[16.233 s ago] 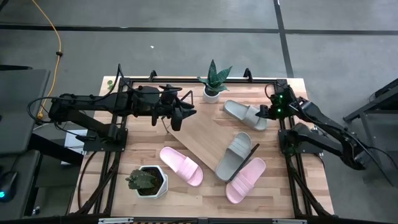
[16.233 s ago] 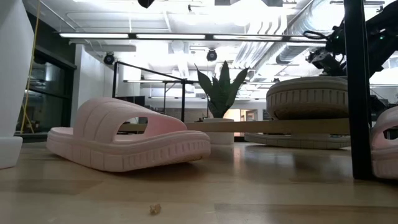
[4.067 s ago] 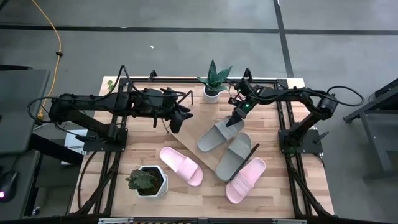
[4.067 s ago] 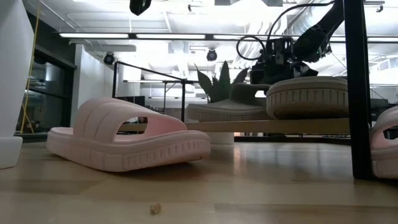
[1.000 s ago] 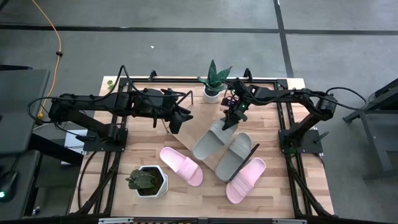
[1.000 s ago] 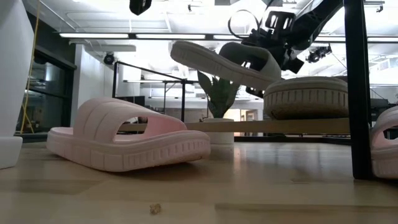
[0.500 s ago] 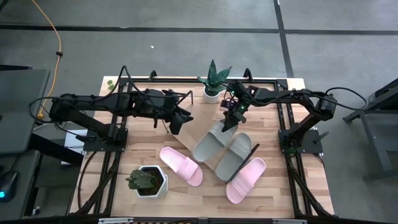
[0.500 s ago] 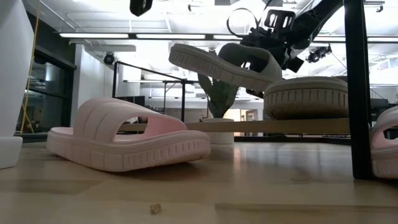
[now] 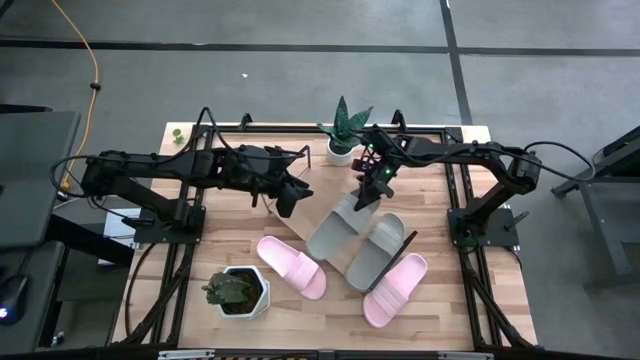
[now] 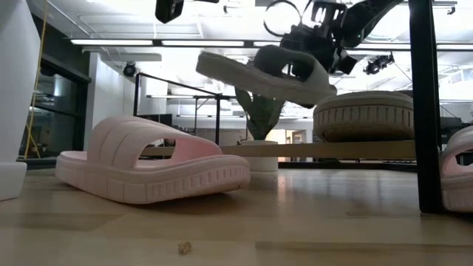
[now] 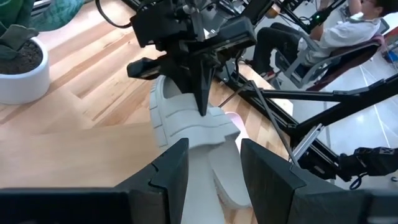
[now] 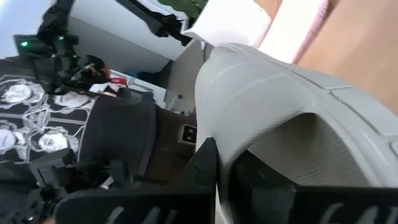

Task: Pick and place slides into the shelf
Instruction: Put the gray slide on the shelf

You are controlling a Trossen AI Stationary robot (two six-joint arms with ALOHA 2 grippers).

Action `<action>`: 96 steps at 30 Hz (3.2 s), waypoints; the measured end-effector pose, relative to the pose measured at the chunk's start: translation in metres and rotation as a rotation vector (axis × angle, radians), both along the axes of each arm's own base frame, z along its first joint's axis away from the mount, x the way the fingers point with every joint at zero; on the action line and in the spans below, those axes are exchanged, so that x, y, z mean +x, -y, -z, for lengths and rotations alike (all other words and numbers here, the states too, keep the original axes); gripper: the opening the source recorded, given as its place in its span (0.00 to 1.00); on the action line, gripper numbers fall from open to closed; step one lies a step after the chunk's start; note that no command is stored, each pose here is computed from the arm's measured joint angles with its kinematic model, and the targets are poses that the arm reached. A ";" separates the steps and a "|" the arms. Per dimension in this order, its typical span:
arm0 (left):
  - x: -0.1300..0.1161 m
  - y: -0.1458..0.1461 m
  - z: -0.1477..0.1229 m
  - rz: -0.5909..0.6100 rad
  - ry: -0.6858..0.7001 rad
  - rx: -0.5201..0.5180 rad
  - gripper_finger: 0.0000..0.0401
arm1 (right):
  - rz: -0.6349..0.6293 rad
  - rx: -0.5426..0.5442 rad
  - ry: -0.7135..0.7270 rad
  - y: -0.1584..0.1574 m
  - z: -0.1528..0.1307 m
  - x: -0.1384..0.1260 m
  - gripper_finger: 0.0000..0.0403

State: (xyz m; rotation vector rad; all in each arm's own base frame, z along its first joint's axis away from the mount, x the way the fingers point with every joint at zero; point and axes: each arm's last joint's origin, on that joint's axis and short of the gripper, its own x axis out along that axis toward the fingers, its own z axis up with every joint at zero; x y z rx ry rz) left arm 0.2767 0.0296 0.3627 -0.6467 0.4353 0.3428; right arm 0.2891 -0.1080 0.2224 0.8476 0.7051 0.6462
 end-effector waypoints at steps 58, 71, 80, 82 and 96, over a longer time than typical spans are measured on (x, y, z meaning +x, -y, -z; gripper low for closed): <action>-0.001 0.000 0.001 0.002 -0.016 -0.002 0.34 | 0.025 -0.099 -0.241 0.000 0.038 -0.006 0.25; -0.001 0.000 0.001 0.001 -0.016 -0.002 0.34 | 0.063 -0.176 -0.306 0.001 0.041 -0.007 0.30; -0.001 0.000 0.001 0.001 -0.017 -0.001 0.34 | 0.077 -0.203 -0.316 0.002 0.041 -0.007 0.30; -0.001 0.000 0.001 0.001 -0.017 -0.001 0.34 | 0.079 -0.204 -0.318 0.002 0.041 -0.007 0.30; -0.001 0.000 0.001 0.001 -0.018 -0.001 0.34 | 0.107 -0.251 -0.331 0.002 0.038 -0.009 0.30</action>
